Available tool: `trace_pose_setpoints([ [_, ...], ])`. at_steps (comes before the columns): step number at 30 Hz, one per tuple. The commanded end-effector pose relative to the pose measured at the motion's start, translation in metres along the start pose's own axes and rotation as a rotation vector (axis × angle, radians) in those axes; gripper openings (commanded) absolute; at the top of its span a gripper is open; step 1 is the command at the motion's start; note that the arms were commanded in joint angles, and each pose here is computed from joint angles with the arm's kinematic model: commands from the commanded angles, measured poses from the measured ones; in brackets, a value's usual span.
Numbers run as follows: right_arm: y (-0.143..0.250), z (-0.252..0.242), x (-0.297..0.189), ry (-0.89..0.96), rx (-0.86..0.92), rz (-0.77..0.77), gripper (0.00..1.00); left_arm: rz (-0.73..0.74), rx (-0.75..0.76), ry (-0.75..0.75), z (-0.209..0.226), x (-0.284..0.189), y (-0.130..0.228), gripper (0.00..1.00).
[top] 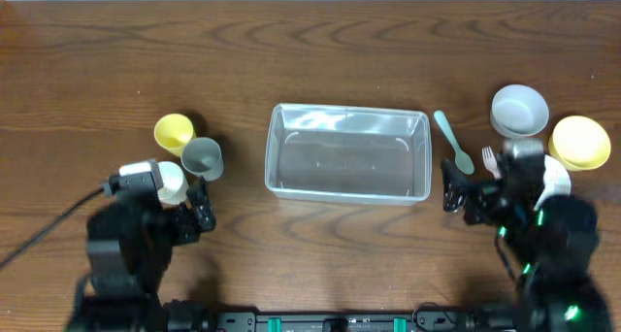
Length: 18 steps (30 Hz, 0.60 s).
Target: Pack container
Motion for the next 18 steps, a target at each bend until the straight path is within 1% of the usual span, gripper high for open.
trace_pose_setpoints([
  [1, -0.02, 0.011, 0.012, -0.018, -0.106, 0.205, 0.99, 0.167, 0.004, -0.014, 0.001, 0.003, -0.011, 0.98],
  [3, -0.025, 0.011, 0.02, 0.003, -0.11, 0.389, 0.99, 0.305, 0.005, -0.019, 0.001, 0.005, -0.009, 0.98],
  [4, -0.029, 0.01, 0.026, 0.013, -0.096, 0.456, 0.99, 0.374, 0.006, -0.022, 0.001, 0.006, -0.007, 0.98],
  [7, -0.043, 0.014, 0.05, -0.001, -0.039, 0.549, 0.99, 0.503, 0.007, -0.026, 0.001, 0.014, -0.004, 0.98],
  [9, -0.045, 0.025, 0.067, -0.094, -0.004, 0.597, 0.99, 0.569, 0.007, -0.029, 0.001, 0.023, 0.001, 0.98],
  [10, -0.045, 0.031, 0.077, -0.156, -0.013, 0.613, 0.86, 0.605, 0.007, -0.03, 0.001, 0.026, 0.005, 0.98],
  [13, -0.039, 0.035, 0.099, -0.212, -0.03, 0.647, 0.1, 0.676, 0.008, -0.033, 0.001, 0.034, 0.012, 0.98],
  [14, -0.035, 0.036, 0.105, -0.214, -0.031, 0.664, 0.01, 0.691, 0.008, -0.034, 0.001, 0.035, 0.013, 0.98],
  [16, -0.026, 0.04, 0.114, -0.216, -0.039, 0.703, 0.01, 0.71, 0.008, -0.035, 0.001, 0.037, 0.015, 0.99],
  [18, -0.015, 0.041, 0.123, -0.195, -0.077, 0.745, 0.01, 0.716, 0.009, -0.035, 0.001, 0.039, 0.015, 0.9],
])
Point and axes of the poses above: each gripper's point midway between its finger pads, its own x axis out along the fingers, its own z axis along the line the jaws close on, y = z × x, the point moved 4 cm from there along -x, back along the fingers, and after that the axes turned 10 degrees about x, right-handed, at the moved point
